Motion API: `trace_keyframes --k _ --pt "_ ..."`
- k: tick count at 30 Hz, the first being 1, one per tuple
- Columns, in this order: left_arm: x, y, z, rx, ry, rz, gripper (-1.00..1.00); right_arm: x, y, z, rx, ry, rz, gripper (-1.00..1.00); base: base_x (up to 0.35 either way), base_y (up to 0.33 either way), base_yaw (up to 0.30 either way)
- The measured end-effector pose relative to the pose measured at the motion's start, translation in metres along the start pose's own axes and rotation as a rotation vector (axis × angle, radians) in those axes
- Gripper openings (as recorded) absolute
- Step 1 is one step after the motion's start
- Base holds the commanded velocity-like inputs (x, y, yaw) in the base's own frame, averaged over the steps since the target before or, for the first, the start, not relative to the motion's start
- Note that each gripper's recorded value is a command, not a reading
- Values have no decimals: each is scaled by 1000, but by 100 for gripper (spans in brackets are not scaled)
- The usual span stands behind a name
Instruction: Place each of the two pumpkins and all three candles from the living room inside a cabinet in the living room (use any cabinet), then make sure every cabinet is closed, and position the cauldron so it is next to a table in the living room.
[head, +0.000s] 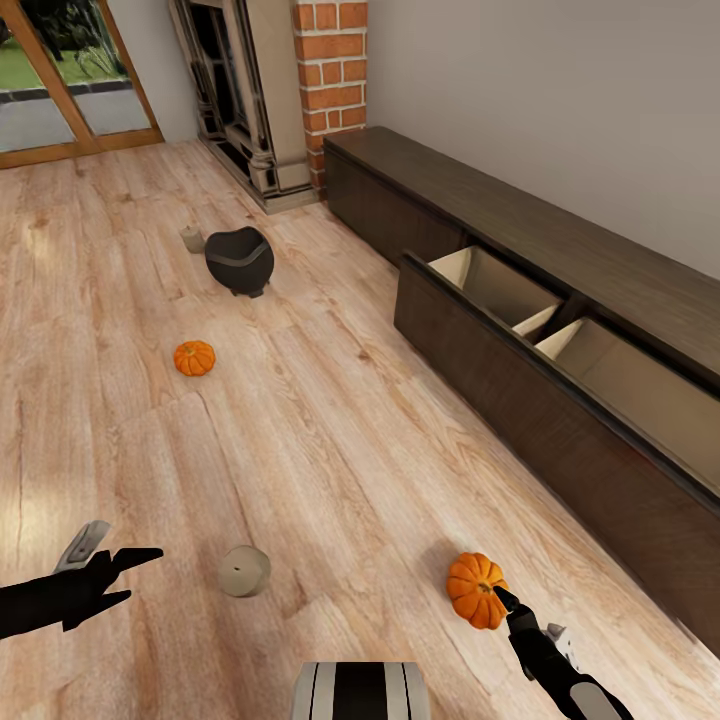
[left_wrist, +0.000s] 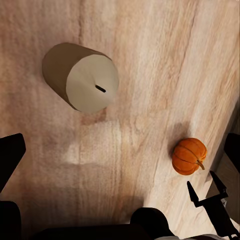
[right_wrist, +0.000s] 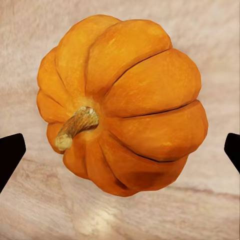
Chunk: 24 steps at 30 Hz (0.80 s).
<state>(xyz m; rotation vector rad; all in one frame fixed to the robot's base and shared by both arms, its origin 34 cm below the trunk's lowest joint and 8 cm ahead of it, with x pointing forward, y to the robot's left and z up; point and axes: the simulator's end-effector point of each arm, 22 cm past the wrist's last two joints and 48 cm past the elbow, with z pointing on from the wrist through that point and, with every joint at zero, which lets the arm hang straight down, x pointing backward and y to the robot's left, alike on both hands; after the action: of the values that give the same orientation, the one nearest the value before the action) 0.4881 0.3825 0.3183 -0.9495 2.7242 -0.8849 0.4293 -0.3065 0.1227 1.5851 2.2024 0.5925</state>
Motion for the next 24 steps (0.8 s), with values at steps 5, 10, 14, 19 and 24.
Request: trace_keyframes --k 5,10,14,19,24 --pt "-4 -1 -3 7 -10 -5 100 0 0 0 0 0 0 100 3 3 0" --pt "-33 -2 -23 29 -92 -35 100 1 -2 1 4 1 0 100 0 0 0" --pt "-37 -4 -23 58 -95 -63 100 3 -10 2 20 7 1 100 0 0 0" --pt "-35 2 -17 52 -85 -76 100 6 -20 4 39 13 4 100 0 0 0" --pt "-34 5 -13 46 -78 -80 100 7 -27 6 50 16 6 100 0 0 0"
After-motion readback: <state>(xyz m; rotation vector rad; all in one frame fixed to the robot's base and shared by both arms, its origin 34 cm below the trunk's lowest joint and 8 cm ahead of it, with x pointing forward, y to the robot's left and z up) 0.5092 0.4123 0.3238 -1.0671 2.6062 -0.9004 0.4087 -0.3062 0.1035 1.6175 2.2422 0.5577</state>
